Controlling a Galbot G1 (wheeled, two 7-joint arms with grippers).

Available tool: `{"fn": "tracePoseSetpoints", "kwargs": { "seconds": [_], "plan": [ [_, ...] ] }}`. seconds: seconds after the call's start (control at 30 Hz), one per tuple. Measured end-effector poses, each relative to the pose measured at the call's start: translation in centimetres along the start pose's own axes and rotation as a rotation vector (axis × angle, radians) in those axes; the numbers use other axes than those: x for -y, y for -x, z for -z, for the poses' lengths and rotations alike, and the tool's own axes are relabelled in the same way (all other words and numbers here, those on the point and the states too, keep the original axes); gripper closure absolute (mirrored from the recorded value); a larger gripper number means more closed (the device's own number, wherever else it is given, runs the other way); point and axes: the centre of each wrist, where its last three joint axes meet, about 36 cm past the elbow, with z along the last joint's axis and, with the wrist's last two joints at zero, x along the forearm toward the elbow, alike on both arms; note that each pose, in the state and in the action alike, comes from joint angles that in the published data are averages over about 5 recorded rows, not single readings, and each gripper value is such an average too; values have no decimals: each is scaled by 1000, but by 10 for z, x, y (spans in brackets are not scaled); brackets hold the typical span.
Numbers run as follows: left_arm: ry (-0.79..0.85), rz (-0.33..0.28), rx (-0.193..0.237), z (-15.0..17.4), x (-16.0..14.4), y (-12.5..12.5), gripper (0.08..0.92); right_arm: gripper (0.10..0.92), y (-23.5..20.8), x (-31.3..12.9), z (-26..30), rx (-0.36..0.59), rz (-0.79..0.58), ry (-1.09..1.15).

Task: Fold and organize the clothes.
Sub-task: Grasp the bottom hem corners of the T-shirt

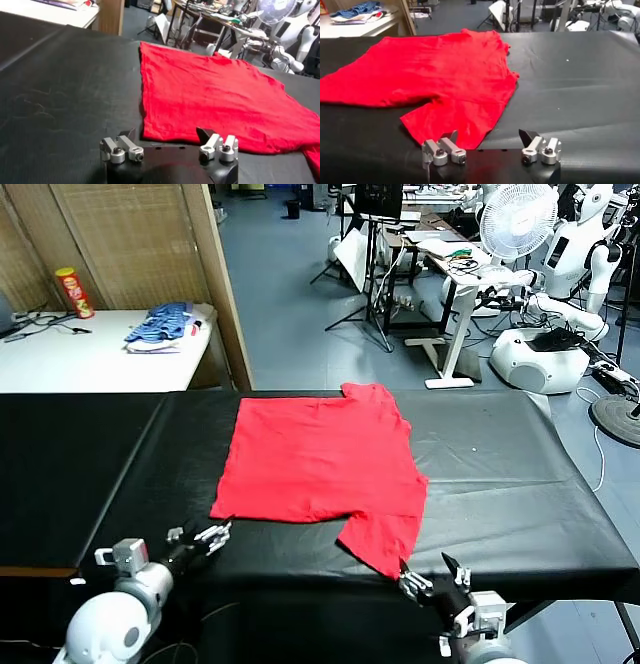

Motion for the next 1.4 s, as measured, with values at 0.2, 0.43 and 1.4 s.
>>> {"fn": "tracePoseSetpoints", "kwargs": {
  "seconds": [0.2,0.43,1.4],
  "plan": [
    [1,8,7,-4,-2,10,201,247,8,-6,-8,-24,-7,-14],
    [-6,32,-8,-10,-9,25,398,518,17,-9,-17,-49,-6,-9],
    [38,33,2,-6,29,-39,874,900,-29,32,13,84,-26,18]
  ]
}}
